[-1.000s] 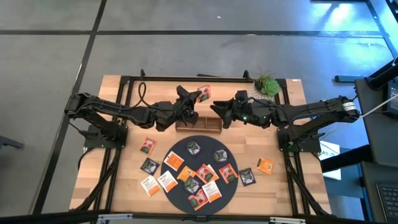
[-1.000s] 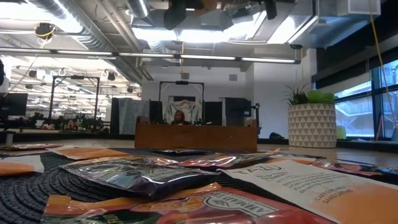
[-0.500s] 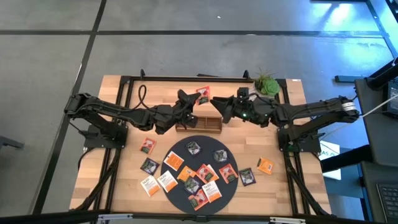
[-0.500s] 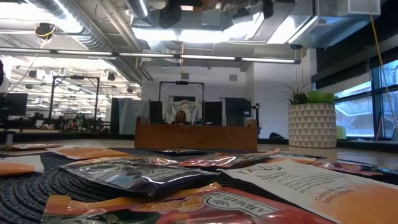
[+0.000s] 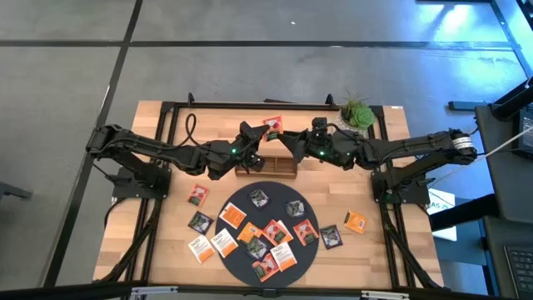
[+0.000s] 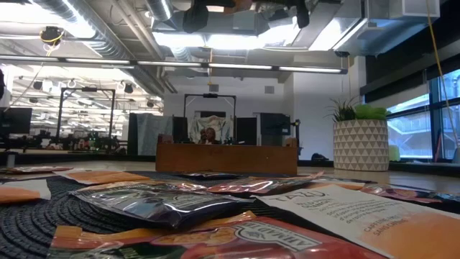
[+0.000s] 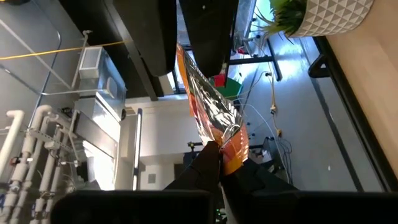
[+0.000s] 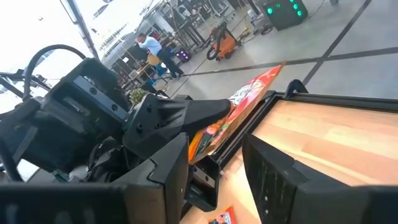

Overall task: Pick & Place Tea
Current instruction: Put the orange tea bag into the right of the wooden organizer

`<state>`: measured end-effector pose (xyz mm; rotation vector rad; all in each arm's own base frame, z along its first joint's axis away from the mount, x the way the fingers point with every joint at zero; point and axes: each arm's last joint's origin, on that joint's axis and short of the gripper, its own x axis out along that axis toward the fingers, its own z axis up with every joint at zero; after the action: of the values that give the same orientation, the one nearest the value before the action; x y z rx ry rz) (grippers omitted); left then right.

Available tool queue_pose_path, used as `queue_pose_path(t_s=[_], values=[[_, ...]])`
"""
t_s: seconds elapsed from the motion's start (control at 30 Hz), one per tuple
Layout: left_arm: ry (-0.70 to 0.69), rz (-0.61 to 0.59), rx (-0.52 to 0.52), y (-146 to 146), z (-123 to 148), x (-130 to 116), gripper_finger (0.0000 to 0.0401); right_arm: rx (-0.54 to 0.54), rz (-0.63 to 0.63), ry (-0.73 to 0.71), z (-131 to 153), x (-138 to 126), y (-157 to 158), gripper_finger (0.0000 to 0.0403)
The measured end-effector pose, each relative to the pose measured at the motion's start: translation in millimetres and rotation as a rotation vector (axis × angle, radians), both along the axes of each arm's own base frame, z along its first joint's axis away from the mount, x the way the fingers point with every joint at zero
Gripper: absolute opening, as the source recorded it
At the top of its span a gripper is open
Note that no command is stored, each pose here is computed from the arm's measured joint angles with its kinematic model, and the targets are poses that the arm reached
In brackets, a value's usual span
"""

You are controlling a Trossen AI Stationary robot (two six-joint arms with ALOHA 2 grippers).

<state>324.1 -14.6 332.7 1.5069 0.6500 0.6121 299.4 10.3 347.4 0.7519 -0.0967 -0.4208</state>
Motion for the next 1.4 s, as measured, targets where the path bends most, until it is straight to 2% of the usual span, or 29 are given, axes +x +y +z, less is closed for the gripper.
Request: queue_pose_path(t_s=[0.43, 1.1, 1.23, 1.4], values=[[-0.001, 0.002, 0.000, -0.3, 0.1, -0.1, 0.0004, -0.029, 0.020, 0.010, 0.4, 0.5, -5.4, 0.0010], [-0.032, -0.002, -0.032, -0.5, 0.0, 0.0, 0.0017, -0.075, 0.029, 0.029, 0.5, 0.4, -5.2, 0.0004], [-0.029, -0.009, -0.034, -3.1, -0.5, -0.1, 0.0032, -0.075, 0.030, 0.029, 0.6, 0.4, -5.2, 0.0007], [-0.037, -0.032, -0.044, -5.0, -0.6, 0.1, 0.0069, -0.075, 0.030, 0.029, 0.6, 0.4, -5.2, 0.0008]])
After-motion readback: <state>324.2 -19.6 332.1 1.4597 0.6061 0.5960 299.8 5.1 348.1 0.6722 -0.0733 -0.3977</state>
